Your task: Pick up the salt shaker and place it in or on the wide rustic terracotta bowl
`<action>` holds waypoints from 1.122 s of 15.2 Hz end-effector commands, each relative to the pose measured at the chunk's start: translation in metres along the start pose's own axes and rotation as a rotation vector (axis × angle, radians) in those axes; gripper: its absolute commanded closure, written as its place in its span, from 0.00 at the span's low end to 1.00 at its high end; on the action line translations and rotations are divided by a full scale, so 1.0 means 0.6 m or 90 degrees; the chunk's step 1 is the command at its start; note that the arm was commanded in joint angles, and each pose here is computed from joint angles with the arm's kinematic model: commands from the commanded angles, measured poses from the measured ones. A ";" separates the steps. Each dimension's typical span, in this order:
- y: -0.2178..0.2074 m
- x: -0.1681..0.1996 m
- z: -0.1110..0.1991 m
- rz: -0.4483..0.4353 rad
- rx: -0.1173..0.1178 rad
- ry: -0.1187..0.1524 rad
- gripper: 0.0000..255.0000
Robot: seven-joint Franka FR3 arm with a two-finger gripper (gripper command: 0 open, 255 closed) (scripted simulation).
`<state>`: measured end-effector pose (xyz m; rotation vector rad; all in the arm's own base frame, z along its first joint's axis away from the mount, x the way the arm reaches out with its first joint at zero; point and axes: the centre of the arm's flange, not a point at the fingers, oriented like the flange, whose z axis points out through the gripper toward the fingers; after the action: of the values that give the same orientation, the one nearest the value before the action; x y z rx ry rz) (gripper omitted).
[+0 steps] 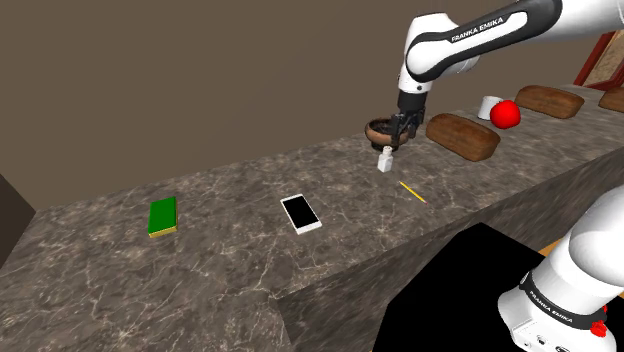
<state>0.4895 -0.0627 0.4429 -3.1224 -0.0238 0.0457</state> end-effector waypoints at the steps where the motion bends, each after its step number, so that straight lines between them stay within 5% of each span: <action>1: 0.020 0.029 0.019 0.000 -0.004 0.007 0.00; 5: 0.055 0.095 0.056 0.001 -0.011 0.019 0.00; 17: 0.056 0.097 0.123 0.001 -0.011 0.019 0.00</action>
<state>0.5461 -0.0941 0.3670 -3.1391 -0.0218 -0.0014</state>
